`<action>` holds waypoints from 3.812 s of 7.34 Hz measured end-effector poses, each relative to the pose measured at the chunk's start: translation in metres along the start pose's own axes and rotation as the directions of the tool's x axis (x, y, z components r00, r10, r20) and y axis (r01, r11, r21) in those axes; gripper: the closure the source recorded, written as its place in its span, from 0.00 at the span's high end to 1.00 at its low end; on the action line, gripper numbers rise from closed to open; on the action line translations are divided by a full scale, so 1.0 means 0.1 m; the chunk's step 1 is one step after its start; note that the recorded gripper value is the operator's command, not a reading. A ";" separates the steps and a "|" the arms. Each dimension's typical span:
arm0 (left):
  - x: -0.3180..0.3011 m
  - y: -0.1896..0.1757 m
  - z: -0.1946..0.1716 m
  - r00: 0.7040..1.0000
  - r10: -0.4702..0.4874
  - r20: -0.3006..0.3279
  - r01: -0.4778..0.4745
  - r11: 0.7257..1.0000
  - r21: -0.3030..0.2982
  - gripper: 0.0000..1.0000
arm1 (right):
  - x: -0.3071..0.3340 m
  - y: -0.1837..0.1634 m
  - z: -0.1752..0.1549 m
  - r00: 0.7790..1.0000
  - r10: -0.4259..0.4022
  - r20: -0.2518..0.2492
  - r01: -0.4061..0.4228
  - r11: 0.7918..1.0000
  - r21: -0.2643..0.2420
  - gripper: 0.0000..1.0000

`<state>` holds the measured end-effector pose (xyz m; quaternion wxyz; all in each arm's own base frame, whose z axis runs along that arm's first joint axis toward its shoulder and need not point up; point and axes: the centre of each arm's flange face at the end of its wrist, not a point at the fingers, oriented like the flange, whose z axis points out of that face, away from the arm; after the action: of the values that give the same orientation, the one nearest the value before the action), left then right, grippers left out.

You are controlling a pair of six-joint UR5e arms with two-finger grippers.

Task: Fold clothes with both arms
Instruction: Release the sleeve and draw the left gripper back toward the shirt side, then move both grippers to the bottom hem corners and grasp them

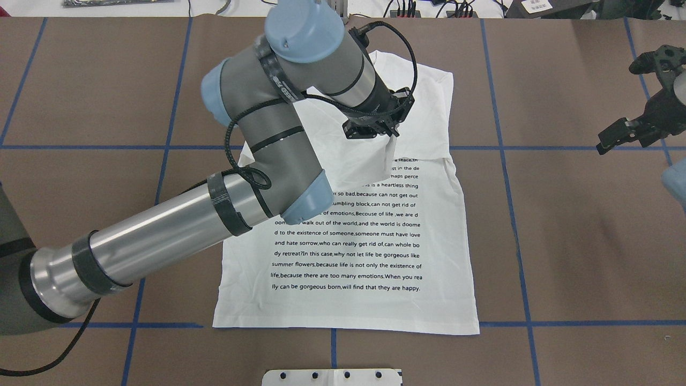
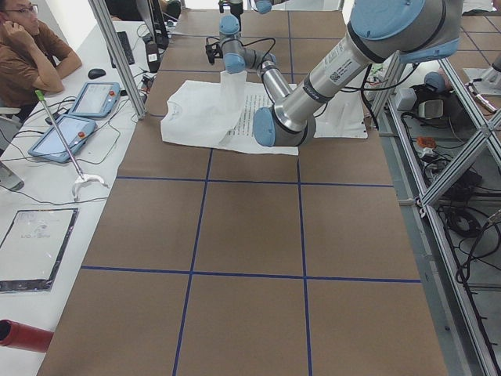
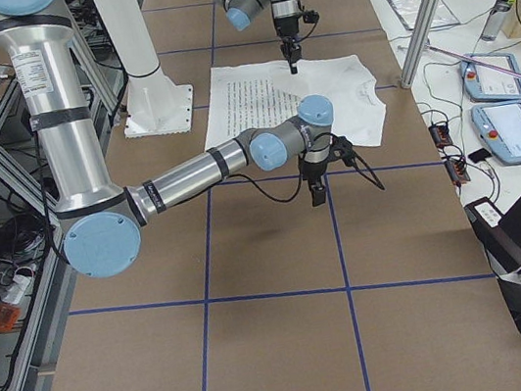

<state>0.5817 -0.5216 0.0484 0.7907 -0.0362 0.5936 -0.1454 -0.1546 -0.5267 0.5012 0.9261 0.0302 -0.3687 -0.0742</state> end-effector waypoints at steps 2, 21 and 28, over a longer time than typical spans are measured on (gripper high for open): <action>-0.09 0.45 0.62 1.000 -0.006 -0.026 0.006 1.000 0.009 0.99 | -0.04 0.00 -0.01 1.000 0.001 0.025 -0.001 1.000 -0.007 1.00; -2.51 0.59 -1.50 0.927 0.321 0.193 -0.340 0.938 0.072 0.99 | -3.20 2.42 1.26 0.978 0.183 0.103 -0.182 0.983 -0.017 0.87; -2.49 0.60 -1.52 0.927 0.326 0.186 -0.343 0.937 0.068 0.98 | -3.28 2.52 1.35 0.982 0.175 0.066 -0.172 0.984 -0.049 0.57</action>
<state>0.3857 -0.3789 0.2211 0.8530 0.0928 0.5125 -0.0340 -0.4539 -0.2260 0.4045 0.9160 -0.0247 -0.4003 -0.0021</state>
